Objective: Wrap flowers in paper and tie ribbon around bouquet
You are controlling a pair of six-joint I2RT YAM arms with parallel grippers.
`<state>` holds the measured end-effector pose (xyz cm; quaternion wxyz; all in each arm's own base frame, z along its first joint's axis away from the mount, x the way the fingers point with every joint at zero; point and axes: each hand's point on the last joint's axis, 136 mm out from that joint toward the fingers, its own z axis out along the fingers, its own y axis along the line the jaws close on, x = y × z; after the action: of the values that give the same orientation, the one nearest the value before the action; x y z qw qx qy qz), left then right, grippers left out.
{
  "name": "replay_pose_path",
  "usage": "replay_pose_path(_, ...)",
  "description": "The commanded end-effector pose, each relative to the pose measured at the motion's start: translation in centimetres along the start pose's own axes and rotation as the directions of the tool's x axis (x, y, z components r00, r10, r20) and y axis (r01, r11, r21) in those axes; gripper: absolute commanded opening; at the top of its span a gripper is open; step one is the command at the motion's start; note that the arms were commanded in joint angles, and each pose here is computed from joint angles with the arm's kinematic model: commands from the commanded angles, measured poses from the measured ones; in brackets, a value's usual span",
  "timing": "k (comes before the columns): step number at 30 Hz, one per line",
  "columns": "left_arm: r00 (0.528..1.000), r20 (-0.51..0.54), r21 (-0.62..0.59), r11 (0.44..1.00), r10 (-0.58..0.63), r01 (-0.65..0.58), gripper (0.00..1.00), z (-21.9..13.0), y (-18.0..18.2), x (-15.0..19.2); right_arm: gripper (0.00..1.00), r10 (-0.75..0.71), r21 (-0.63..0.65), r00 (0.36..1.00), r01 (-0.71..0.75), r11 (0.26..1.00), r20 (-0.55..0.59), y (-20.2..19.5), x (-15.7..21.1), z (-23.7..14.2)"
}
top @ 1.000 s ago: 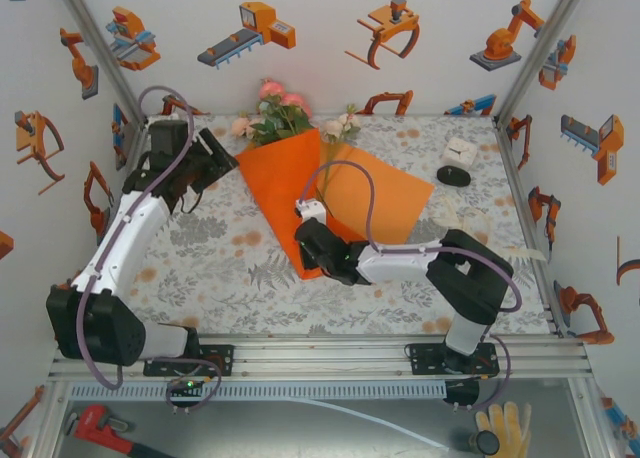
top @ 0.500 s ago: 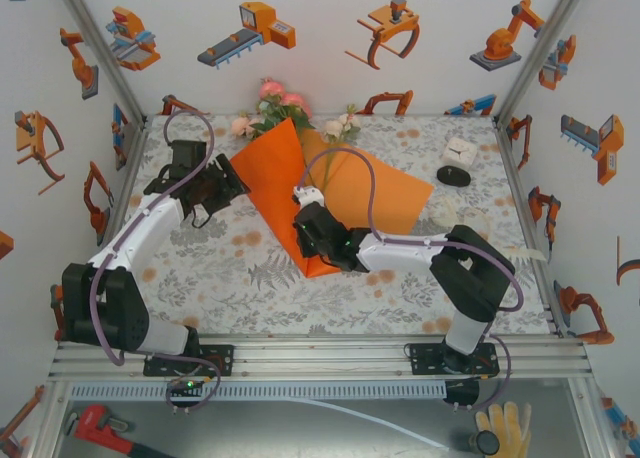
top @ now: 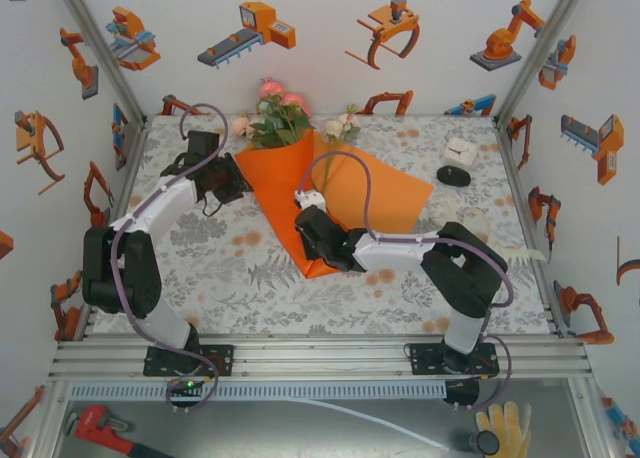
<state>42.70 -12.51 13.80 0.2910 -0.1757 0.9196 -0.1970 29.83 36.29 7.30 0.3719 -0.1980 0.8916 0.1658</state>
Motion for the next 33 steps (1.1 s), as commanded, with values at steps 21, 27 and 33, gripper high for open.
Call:
replay_pose_path(21,0.998,0.036,-0.093,0.994,-0.054,0.057,0.23,7.5,-1.2,-4.0,0.26,0.032,-0.135,0.999,-0.029,0.990,0.017,2.4,-1.0,0.5)
replay_pose_path(27,0.996,0.067,-0.135,0.989,-0.057,0.065,0.22,8.3,0.6,-5.4,0.21,0.029,-0.133,0.999,-0.027,0.991,0.014,2.3,-0.8,1.2)
replay_pose_path(33,0.996,0.044,-0.161,0.983,-0.084,0.090,0.22,10.2,2.3,-5.9,0.24,0.024,-0.098,1.000,-0.025,0.995,-0.008,1.4,-0.6,1.9)
